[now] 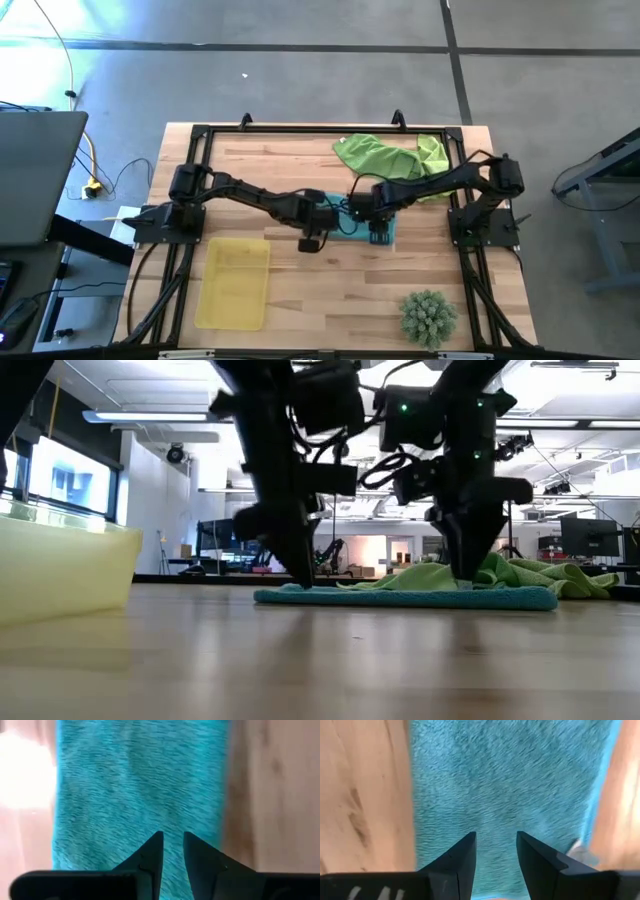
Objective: Roll microfiber towels into tight, uniform cylinder then place into a basket
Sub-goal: Roll the blue microfiber towel
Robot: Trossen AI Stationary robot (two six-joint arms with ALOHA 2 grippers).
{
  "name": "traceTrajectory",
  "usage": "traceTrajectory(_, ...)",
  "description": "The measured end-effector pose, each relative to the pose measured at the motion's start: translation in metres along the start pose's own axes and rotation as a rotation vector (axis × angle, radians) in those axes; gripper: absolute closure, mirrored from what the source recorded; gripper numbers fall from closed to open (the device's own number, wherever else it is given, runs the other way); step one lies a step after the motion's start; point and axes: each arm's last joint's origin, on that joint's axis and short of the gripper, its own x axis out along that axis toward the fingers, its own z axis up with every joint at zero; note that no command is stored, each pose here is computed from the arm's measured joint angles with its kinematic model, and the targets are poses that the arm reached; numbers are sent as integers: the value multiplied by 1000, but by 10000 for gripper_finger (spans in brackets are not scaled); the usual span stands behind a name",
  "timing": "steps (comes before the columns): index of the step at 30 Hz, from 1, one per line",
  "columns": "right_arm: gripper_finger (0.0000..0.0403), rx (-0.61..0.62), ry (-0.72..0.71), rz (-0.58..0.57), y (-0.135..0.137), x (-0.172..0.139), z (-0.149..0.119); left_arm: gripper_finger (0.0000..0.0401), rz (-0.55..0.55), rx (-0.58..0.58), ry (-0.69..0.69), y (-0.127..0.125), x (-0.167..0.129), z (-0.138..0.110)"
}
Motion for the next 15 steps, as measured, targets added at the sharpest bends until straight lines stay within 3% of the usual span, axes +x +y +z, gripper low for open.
traceTrajectory(5, 269, 77, 28, 2, 16, -1, -4, 360, 55, -45, 19, 19, 15, -12)
traceTrajectory(8, 269, 110, 28, 0, 24, -1, -6, 368, 22, -78, 34, 24, 21, -22)
traceTrajectory(15, 269, 133, 3, -83, 29, -1, -5, 381, -16, -238, 108, 10, 23, -37)
